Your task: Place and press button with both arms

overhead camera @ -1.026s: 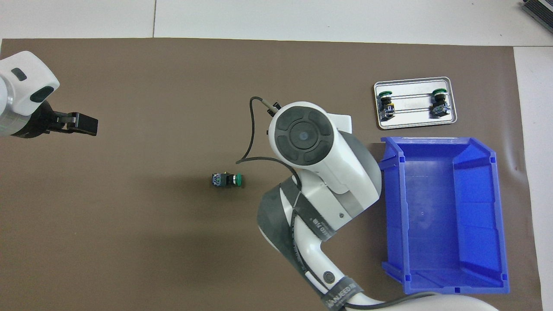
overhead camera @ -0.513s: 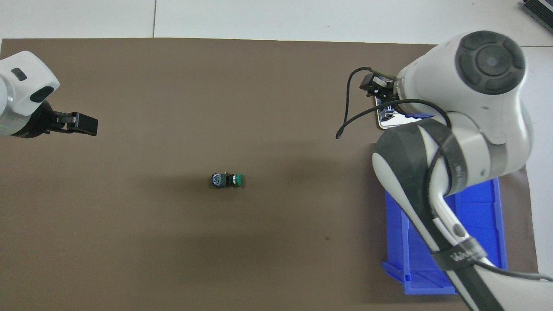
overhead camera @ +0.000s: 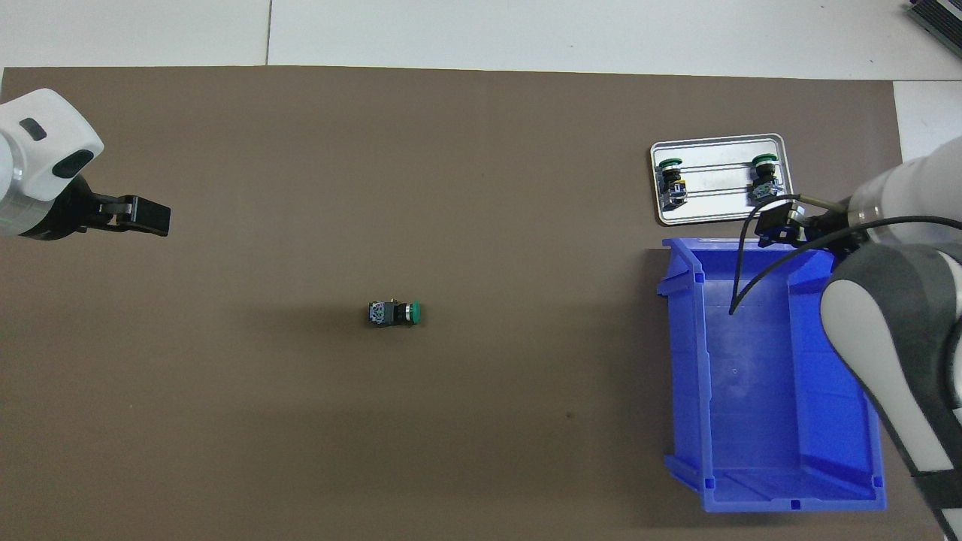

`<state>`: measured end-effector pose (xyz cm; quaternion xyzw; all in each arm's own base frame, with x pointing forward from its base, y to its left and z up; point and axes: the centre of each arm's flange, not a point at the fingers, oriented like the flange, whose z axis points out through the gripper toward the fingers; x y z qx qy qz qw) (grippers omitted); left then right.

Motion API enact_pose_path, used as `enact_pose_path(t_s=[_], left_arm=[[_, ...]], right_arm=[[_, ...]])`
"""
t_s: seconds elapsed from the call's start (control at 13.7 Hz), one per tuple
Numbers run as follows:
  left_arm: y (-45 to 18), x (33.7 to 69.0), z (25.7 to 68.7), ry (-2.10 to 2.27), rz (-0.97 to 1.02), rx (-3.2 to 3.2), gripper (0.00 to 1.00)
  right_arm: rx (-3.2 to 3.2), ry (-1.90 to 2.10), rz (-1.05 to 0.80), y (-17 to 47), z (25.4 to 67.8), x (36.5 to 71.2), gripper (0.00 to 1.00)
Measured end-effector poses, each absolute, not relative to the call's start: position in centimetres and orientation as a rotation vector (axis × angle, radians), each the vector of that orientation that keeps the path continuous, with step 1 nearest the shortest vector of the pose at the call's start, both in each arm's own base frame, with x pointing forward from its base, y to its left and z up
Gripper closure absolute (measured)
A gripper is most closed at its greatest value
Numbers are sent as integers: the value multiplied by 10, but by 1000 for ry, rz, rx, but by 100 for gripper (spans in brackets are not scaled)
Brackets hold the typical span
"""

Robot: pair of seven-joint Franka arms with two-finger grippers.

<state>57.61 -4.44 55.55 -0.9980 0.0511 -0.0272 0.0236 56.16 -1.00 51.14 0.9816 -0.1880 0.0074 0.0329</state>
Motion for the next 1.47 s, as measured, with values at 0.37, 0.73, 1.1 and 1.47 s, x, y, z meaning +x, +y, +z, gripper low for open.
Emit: enact_pose_path(t_s=[0.37, 0.73, 1.1, 1.47], left_arm=[[-44, 576, 555, 158, -84, -3089, 0], [-44, 576, 555, 158, -84, -3089, 0], [-44, 576, 555, 158, -84, -3089, 0], [-44, 576, 555, 158, -84, -3089, 0]], right_arm=[[3048, -454, 119, -71, 551, 552, 0], [3062, -310, 90, -46, 626, 546, 0], [3069, -191, 57, -47, 646, 540, 0], [3074, -203, -15, -52, 630, 528, 0]])
